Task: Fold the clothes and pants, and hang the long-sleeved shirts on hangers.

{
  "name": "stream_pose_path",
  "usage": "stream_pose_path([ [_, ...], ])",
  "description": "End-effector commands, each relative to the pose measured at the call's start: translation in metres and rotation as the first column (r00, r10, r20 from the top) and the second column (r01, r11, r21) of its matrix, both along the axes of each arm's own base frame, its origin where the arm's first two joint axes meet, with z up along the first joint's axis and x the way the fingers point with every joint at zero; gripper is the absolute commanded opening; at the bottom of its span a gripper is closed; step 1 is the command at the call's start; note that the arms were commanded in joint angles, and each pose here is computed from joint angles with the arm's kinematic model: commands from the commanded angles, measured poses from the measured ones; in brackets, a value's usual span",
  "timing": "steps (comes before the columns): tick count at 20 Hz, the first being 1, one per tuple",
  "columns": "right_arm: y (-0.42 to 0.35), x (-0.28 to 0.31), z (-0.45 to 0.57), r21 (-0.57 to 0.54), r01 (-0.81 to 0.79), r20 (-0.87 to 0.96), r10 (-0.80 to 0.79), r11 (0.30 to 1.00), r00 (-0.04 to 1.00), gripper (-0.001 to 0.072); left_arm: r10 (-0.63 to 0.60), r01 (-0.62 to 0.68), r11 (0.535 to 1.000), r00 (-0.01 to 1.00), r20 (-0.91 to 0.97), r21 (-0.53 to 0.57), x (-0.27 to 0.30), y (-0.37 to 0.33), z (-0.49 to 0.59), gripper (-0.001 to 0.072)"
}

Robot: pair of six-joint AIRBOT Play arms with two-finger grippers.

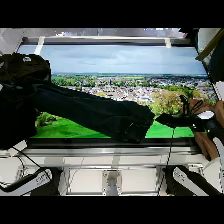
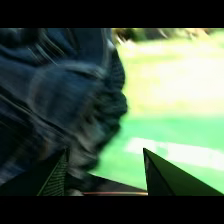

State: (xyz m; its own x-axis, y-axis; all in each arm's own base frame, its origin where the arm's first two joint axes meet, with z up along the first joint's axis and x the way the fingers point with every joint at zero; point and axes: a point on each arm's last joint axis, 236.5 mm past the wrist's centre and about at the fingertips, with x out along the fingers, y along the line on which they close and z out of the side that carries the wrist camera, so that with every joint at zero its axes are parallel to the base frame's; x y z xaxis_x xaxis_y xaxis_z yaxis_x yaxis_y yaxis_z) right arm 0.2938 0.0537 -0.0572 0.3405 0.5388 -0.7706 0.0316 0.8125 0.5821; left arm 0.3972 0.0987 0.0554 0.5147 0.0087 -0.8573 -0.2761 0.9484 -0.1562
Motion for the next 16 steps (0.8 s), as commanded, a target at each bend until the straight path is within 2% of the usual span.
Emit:
stream_pose_path([
  [1,0.032,0.023,0.006,0.132,-0.001,0.062,-0.008,0.991,0.998,0.0522,0.005,-0.005,1.000,0.999,-0.032,-0.006,-0.010,0.002,-0.001,0.0015],
  [6,0.063,0.016,-0.021,0.195,-0.049,-0.020,0.054,0.980,0.998,0.0503,0.003,-0.004,1.000,0.999,-0.039,-0.009,-0.012,0.001,-0.001,0.0015],
  [7,0.069,0.015,-0.025,0.194,-0.060,-0.028,0.067,0.979,0.997,0.0388,0.003,-0.004,1.000,0.999,-0.039,-0.009,-0.012,0.001,-0.001,0.0015],
  [8,0.071,0.019,-0.026,0.181,-0.065,-0.018,0.070,0.981,0.997,0.0193,0.004,-0.004,1.000,0.999,-0.039,-0.010,-0.012,0.001,-0.001,0.0015],
  [9,0.070,0.026,-0.021,0.168,-0.068,0.007,0.068,0.983,0.998,0.0039,0.006,-0.007,1.000,0.999,-0.037,-0.015,-0.012,0.000,-0.001,0.0015],
  [12,0.050,0.065,0.028,0.110,-0.112,0.151,0.095,0.988,0.984,0.0026,0.003,-0.004,1.000,1.000,-0.010,-0.030,-0.014,-0.006,0.012,0.0015],
  [14,0.014,0.094,0.086,-0.004,-0.116,0.261,0.113,0.993,0.959,0.0026,0.003,-0.002,1.000,0.999,0.038,-0.027,-0.017,-0.010,0.031,0.0015],
  [16,-0.025,0.114,0.149,-0.163,-0.071,0.359,0.126,0.984,0.925,0.0026,-0.012,0.020,0.996,0.995,0.100,-0.087,-0.019,-0.031,0.053,0.0014],
])
